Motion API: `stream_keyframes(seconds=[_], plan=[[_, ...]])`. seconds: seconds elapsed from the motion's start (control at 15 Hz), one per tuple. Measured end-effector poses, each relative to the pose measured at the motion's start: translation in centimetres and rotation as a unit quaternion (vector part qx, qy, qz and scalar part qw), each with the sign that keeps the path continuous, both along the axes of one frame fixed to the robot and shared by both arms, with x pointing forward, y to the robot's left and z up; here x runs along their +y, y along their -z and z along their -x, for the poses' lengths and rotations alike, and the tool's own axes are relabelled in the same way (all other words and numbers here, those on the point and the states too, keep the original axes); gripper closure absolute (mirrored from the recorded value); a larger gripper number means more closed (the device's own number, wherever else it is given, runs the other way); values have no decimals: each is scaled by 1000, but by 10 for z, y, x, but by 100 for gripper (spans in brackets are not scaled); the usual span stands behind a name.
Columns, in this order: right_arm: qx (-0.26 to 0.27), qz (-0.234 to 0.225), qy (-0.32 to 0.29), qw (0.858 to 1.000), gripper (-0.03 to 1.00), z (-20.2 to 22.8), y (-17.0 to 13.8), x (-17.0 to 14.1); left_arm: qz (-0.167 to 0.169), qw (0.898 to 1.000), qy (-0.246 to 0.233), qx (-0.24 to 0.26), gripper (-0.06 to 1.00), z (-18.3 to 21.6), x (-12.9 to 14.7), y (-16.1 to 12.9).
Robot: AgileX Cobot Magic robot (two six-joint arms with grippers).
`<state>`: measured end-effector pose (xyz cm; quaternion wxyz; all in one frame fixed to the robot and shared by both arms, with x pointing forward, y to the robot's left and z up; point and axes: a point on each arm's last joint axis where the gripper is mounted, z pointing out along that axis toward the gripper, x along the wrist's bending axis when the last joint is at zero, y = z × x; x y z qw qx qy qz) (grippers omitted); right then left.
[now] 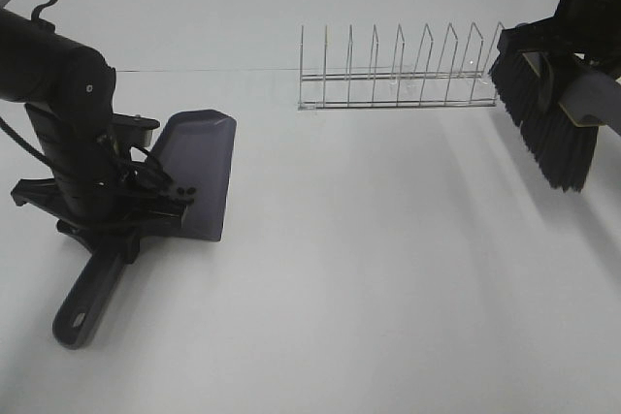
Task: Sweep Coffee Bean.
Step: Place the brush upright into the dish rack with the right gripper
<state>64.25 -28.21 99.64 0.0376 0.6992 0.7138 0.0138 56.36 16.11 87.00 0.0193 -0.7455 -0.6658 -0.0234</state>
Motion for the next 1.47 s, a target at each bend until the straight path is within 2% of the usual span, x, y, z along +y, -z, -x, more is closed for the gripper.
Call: stream_keyframes(seconds=[0.53,0.8,1.0,1.27,1.47], plan=[[-67,8,-5,998,71,-18,12,-1,0,1000,0,0,67,0,0,0],[-42,33,-17,998,71,-24,38,-5,0,1000,1,0,67,0,0,0],[-41,35,-19,998,71,-31,49,-5,0,1000,5,-1,67,0,0,0],[-62,38,-17,997,71,-59,48,-4,0,1000,9,0,67,0,0,0],[-69,42,-20,997,71,-91,58,-3,1,1000,10,-1,67,0,0,0]])
